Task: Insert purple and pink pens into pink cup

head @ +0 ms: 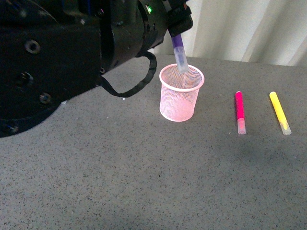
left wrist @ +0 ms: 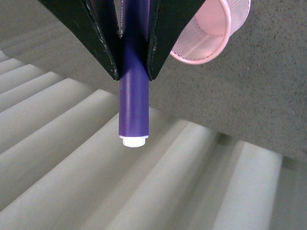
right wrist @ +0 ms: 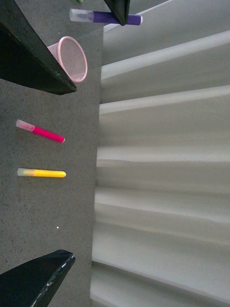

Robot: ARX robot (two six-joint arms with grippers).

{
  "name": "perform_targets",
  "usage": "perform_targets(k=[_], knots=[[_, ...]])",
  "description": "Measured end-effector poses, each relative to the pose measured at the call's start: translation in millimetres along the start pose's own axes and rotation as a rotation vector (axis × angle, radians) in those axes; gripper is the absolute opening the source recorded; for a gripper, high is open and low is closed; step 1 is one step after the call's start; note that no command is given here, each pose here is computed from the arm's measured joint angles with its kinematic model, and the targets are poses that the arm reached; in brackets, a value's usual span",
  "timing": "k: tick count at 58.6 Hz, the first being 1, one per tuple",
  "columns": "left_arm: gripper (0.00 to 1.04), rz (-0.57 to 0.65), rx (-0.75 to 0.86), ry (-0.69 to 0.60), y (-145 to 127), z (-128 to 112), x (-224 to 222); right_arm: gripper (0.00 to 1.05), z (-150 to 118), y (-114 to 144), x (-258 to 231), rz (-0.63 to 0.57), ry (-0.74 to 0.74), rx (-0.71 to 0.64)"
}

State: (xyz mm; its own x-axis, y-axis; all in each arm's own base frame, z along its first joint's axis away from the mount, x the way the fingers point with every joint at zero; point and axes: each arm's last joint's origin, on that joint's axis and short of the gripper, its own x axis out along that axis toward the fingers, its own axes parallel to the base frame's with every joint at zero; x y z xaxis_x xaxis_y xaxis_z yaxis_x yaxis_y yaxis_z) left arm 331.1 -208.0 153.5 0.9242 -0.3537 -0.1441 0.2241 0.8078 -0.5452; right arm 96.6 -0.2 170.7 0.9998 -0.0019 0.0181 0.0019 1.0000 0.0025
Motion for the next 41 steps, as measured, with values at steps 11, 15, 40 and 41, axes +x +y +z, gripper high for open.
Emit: perform_targets(k=[11,15,40,41], knots=[[0.13,-0.017,-0.023,-0.014,3,-17,30,0.98,0,0,0,0.0,0.0,0.0],[0.13,-0.026,-0.025,-0.02,2,-20,39,0.98,0,0,0,0.0,0.0,0.0],[0.13,-0.072,-0.038,-0.041,23,-45,72,0.98,0,0,0,0.0,0.0,0.0],[0.13,-0.071,-0.039,-0.04,23,-46,72,0.98,0,0,0,0.0,0.0,0.0]])
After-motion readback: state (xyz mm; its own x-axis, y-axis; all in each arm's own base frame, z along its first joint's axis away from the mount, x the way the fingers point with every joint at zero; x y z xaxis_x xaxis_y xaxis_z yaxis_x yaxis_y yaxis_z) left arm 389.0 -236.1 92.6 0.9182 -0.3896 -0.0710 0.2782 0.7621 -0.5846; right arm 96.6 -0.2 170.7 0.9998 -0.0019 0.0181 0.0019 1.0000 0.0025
